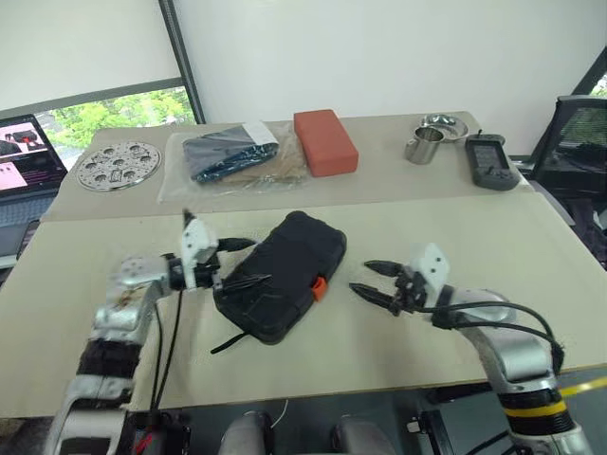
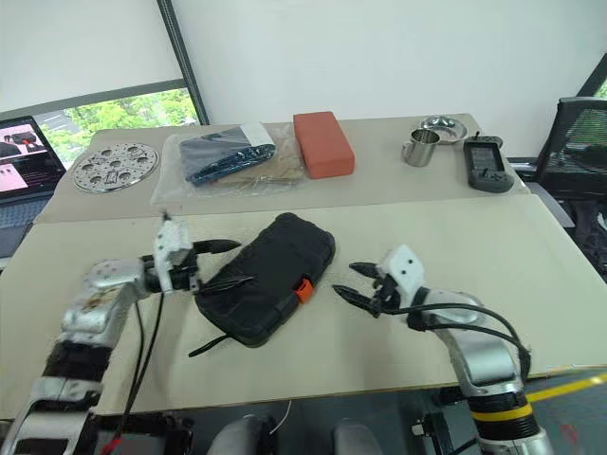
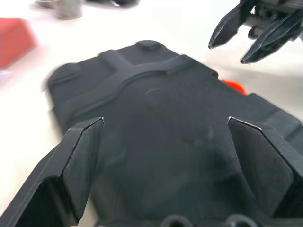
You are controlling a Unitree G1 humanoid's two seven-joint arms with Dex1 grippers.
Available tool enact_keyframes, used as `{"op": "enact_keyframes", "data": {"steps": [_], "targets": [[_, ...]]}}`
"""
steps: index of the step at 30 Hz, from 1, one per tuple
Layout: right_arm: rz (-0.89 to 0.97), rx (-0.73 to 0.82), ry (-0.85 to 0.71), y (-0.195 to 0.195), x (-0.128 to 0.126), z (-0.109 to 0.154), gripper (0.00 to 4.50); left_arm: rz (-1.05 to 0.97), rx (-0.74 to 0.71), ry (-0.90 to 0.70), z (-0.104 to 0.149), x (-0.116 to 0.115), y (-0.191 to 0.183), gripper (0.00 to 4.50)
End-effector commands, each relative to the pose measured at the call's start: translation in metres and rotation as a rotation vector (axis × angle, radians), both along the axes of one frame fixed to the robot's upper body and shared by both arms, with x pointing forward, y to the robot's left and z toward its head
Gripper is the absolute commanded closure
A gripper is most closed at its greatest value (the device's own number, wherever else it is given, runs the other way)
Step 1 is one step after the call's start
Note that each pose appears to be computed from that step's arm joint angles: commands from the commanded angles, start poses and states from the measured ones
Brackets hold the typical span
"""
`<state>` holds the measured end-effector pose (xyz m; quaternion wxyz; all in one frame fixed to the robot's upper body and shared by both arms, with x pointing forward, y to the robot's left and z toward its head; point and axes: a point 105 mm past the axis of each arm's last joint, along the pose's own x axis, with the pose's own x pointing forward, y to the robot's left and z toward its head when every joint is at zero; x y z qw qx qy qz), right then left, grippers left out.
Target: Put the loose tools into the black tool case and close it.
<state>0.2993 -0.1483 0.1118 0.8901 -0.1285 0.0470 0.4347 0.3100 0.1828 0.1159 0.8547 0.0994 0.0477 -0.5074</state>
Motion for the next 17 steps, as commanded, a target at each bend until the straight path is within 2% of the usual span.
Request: {"op": "enact_keyframes", "data": {"steps": [1,4,10,17], "targets": [[0.003,0.01,-0.043,-0.025,-0.002,0.002,0.03,0.113,-0.014,-0.002,-0.001,-0.024,0.021,0.0],[-0.015,0.012,-0.042,-0.042,-0.004,-0.002,0.03,0.246,0.029,-0.01,-0.012,-0.041,0.039,0.0],[-0.065,0.003,-0.047,-0.064,-0.006,-0.01,0.03,0.378,0.074,0.021,-0.032,-0.067,0.059,0.0],[-0.108,0.026,-0.058,-0.074,-0.008,-0.009,0.03,0.42,0.11,0.023,-0.045,-0.073,0.071,0.0]]}}
